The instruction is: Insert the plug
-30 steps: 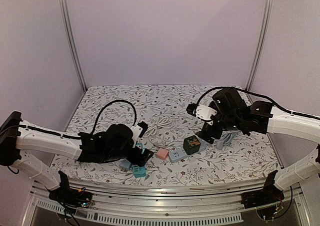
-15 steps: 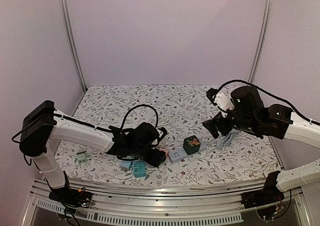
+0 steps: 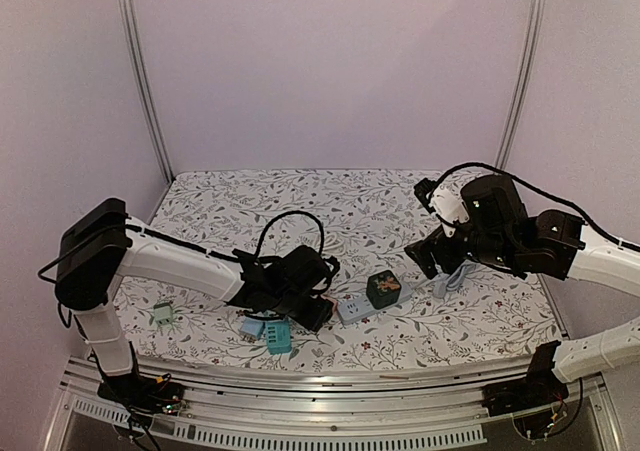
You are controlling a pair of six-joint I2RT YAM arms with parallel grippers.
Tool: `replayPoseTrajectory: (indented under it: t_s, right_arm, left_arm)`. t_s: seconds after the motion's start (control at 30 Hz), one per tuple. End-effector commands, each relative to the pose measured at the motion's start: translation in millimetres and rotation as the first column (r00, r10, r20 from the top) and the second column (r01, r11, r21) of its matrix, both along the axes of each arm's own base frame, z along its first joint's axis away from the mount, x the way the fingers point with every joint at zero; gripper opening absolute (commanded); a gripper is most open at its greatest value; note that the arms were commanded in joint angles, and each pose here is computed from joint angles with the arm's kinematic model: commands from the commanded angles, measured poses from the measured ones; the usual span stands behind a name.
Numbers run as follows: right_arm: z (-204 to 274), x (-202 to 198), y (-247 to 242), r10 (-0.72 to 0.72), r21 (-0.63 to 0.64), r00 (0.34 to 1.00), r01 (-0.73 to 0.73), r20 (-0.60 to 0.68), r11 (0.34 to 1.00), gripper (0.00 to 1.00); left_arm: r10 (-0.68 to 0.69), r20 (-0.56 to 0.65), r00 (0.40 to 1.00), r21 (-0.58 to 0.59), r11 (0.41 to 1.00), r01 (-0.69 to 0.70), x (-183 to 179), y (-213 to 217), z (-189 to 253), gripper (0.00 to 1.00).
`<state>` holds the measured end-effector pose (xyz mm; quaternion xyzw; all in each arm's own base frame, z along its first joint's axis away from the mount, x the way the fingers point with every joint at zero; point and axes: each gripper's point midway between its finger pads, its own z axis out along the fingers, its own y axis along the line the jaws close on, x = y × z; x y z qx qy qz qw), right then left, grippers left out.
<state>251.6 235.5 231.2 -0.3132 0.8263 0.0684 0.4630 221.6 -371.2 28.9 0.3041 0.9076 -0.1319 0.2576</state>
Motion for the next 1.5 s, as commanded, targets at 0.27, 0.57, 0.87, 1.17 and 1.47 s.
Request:
replayPoseTrajectory:
  t_s: [0.27, 0.57, 0.87, 1.17, 1.47]
  right_arm:
    - [-5, -5, -1, 0.004, 0.004, 1.000, -0.004, -0.016, 1.000, 0.99]
    - [-3, -3, 1, 0.000, 0.020, 1.000, 0.000, -0.012, 1.000, 0.99]
    - [6, 0, 4, -0.005, 0.051, 1.000, 0.004, 0.005, 0.999, 0.99]
    - [7, -3, 18, 0.054, 0.074, 0.999, -0.053, -0.004, 0.996, 0.99]
    - [-20, -32, 47, 0.332, -0.149, 0.942, -0.322, 0.045, 0.935, 0.99]
  left_arm:
    - [-0.010, 0.034, 0.999, 0.074, 0.997, 0.007, -1, -6, -10, 0.39]
    - [-0.015, 0.095, 0.995, 0.087, 0.996, 0.007, 5, -2, 0, 0.21]
    - [-0.051, 0.117, 0.992, 0.058, 0.997, 0.045, 3, -4, 17, 0.12]
    - [-0.066, 0.106, 0.992, 0.033, 0.997, 0.063, -2, 0, 29, 0.11]
    - [-0.118, 0.057, 0.991, -0.044, 0.992, 0.121, -18, 0, 47, 0.11]
